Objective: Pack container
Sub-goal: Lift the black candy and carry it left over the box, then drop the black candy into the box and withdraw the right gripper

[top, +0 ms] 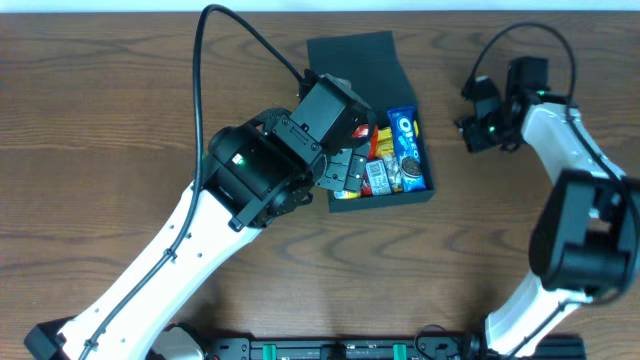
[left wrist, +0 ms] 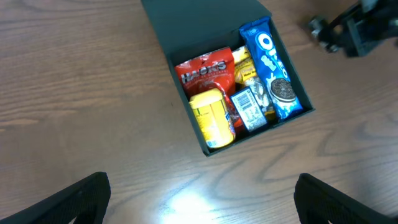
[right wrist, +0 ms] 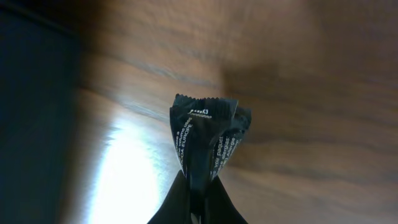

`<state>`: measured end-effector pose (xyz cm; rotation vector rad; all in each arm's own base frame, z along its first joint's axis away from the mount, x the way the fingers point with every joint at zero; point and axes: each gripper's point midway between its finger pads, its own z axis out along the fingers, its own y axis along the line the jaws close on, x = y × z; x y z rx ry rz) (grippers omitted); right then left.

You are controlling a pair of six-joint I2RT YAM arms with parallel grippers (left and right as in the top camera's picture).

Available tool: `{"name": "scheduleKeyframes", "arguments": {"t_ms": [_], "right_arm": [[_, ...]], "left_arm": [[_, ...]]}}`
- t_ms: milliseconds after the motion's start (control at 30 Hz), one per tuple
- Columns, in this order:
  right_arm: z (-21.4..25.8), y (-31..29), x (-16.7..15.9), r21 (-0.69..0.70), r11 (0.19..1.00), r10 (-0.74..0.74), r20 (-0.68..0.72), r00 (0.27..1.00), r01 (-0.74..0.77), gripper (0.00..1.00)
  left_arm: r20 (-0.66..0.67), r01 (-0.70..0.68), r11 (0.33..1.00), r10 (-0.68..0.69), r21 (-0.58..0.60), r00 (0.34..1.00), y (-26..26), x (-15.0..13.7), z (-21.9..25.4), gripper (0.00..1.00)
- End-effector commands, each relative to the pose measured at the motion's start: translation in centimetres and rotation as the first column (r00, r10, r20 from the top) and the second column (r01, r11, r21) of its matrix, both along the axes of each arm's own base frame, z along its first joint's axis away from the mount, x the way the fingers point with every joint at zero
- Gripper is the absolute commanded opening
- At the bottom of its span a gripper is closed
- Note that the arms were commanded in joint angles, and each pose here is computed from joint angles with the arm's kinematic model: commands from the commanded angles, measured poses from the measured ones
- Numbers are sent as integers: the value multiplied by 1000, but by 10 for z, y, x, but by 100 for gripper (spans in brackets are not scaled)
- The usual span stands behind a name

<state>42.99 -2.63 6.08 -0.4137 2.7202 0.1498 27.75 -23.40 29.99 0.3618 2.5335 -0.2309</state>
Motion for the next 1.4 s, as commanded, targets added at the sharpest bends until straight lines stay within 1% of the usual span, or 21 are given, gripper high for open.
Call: {"name": "scheduleKeyframes", "arguments": {"t_ms": [0, 100, 200, 333, 467, 533, 633, 733, 933, 1167, 1200, 1300, 1367], "right_arm": [[77, 25, 9, 144, 990, -18, 156, 988, -5, 1], [117, 55, 0, 276, 960, -10, 213, 977, -51, 1], [141, 75, -6, 352, 935, -53, 219, 974, -28, 1], [142, 106, -11, 410, 912, -74, 166, 983, -1, 1], [137, 147, -18, 418, 906, 6, 151, 989, -70, 1], [135, 161, -19, 409, 910, 15, 149, 989, -76, 2], [128, 172, -16, 389, 921, -46, 119, 992, -4, 2], [117, 185, -14, 375, 926, -74, 92, 993, 34, 2], [80, 190, -14, 364, 914, -176, -47, 983, 181, 2], [29, 193, -15, 321, 921, -176, -159, 971, 220, 2], [25, 193, -15, 316, 922, -176, -168, 970, 222, 3], [18, 194, -15, 311, 924, -175, -179, 968, 225, 11], [19, 194, -13, 314, 923, -175, -172, 969, 222, 21]], "left_arm": [[13, -29, 999, 28, 17, 1000, 8, 6, 1, 95], [-9, -97, 995, 97, 4, 995, 19, 9, -1, 95], [-49, -153, 988, 153, 3, 987, 31, 10, -5, 95], [-99, -156, 988, 155, 5, 983, 36, 4, -11, 95], [-120, -157, 987, 159, 28, 980, 41, -1, -14, 95], [-129, -157, 987, 161, 40, 979, 43, -3, -16, 95], [-143, -165, 983, 174, 75, 974, 51, -7, -19, 95], [-150, -181, 977, 196, 112, 969, 61, -9, -21, 95], [-169, -197, 971, 219, 134, 961, 71, -11, -24, 95], [-168, -200, 970, 222, 140, 960, 72, -12, -24, 95], [-165, -202, 969, 224, 142, 960, 73, -11, -24, 95], [-156, -207, 967, 229, 148, 961, 74, -10, -23, 95], [-157, -207, 967, 229, 148, 961, 74, -10, -23, 95]]}}
